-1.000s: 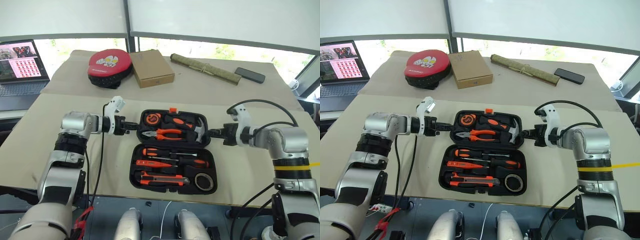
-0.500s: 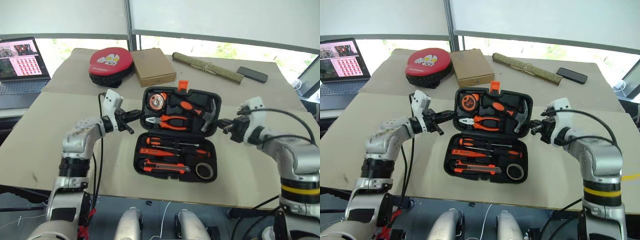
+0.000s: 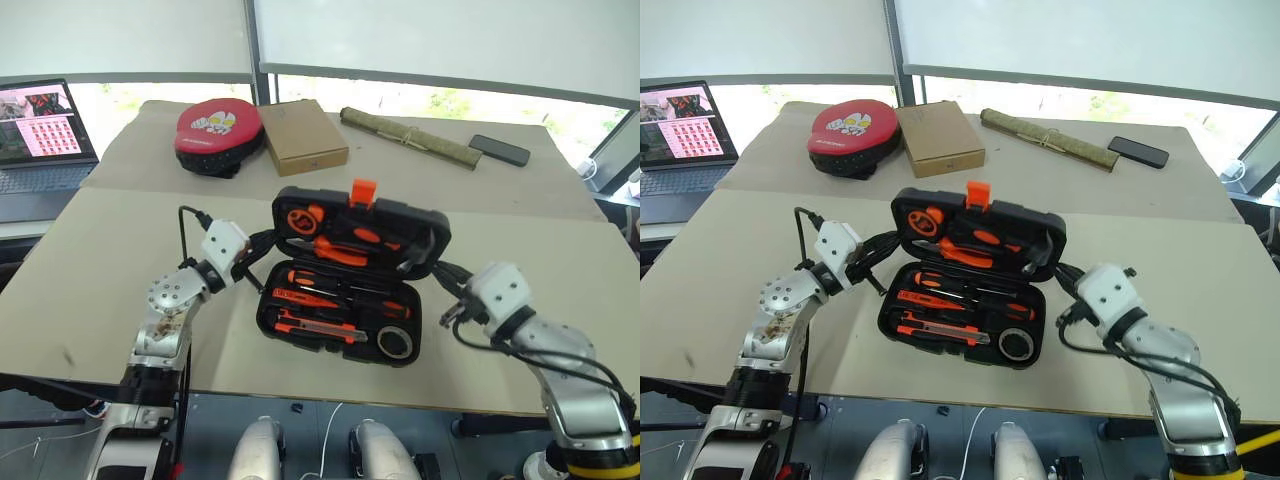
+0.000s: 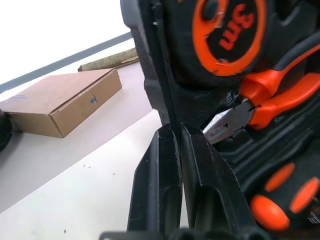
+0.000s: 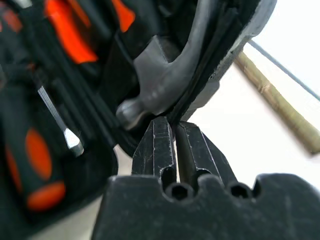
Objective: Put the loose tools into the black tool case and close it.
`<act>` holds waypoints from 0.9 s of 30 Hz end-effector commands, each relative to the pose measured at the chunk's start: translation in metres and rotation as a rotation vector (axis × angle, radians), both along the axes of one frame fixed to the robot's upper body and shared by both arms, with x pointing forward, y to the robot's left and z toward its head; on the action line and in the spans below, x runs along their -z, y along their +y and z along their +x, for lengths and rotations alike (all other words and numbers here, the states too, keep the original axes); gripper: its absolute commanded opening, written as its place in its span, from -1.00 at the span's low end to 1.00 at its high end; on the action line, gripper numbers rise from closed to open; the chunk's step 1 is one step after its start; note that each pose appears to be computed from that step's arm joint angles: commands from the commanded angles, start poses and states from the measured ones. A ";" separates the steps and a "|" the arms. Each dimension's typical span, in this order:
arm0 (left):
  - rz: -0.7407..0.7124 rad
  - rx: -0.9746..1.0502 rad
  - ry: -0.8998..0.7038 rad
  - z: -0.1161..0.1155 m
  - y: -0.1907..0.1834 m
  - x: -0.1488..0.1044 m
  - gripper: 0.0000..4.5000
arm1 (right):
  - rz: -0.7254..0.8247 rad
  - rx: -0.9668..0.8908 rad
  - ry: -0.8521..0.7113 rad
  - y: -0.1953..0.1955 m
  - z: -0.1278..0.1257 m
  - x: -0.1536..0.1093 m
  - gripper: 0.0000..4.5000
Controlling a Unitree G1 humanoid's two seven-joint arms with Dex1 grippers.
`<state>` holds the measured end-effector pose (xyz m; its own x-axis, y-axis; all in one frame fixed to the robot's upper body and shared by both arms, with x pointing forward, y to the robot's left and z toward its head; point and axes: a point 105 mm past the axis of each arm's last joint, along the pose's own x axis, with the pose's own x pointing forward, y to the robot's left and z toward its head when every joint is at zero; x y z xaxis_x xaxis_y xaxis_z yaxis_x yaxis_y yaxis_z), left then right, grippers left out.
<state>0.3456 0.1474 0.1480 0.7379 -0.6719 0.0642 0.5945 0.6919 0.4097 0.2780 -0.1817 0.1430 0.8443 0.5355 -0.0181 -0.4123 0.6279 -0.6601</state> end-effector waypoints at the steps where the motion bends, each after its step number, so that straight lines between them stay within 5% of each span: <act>1: -0.026 -0.146 0.004 -0.014 0.044 -0.008 -0.68 | -0.152 -0.041 -0.105 -0.009 -0.025 -0.002 -0.82; 4: -0.029 -0.186 0.046 -0.032 0.059 -0.009 -0.25 | -0.159 -0.038 -0.087 -0.017 -0.042 -0.002 -0.40; 8: -0.008 -0.225 0.190 -0.052 0.087 0.001 0.38 | -0.085 -0.103 0.133 -0.015 -0.079 -0.004 0.21; 12: 0.015 -0.190 0.273 -0.030 0.092 0.005 0.39 | 0.090 -0.261 0.482 0.006 -0.118 0.005 -0.03; 15: 0.076 -0.088 0.270 -0.008 0.075 0.004 0.39 | 0.132 -0.344 0.617 0.020 -0.126 0.010 -0.52; 18: 0.156 0.009 0.220 0.015 0.057 0.000 0.05 | 0.128 -0.431 0.718 0.033 -0.129 0.019 -0.96; 23: 0.243 0.175 0.210 0.041 0.021 0.000 -0.87 | 0.079 -0.478 0.783 0.045 -0.118 0.040 -1.00; 27: 0.298 0.259 0.191 0.050 -0.004 0.001 -0.98 | 0.036 -0.465 0.822 0.047 -0.107 0.060 -1.00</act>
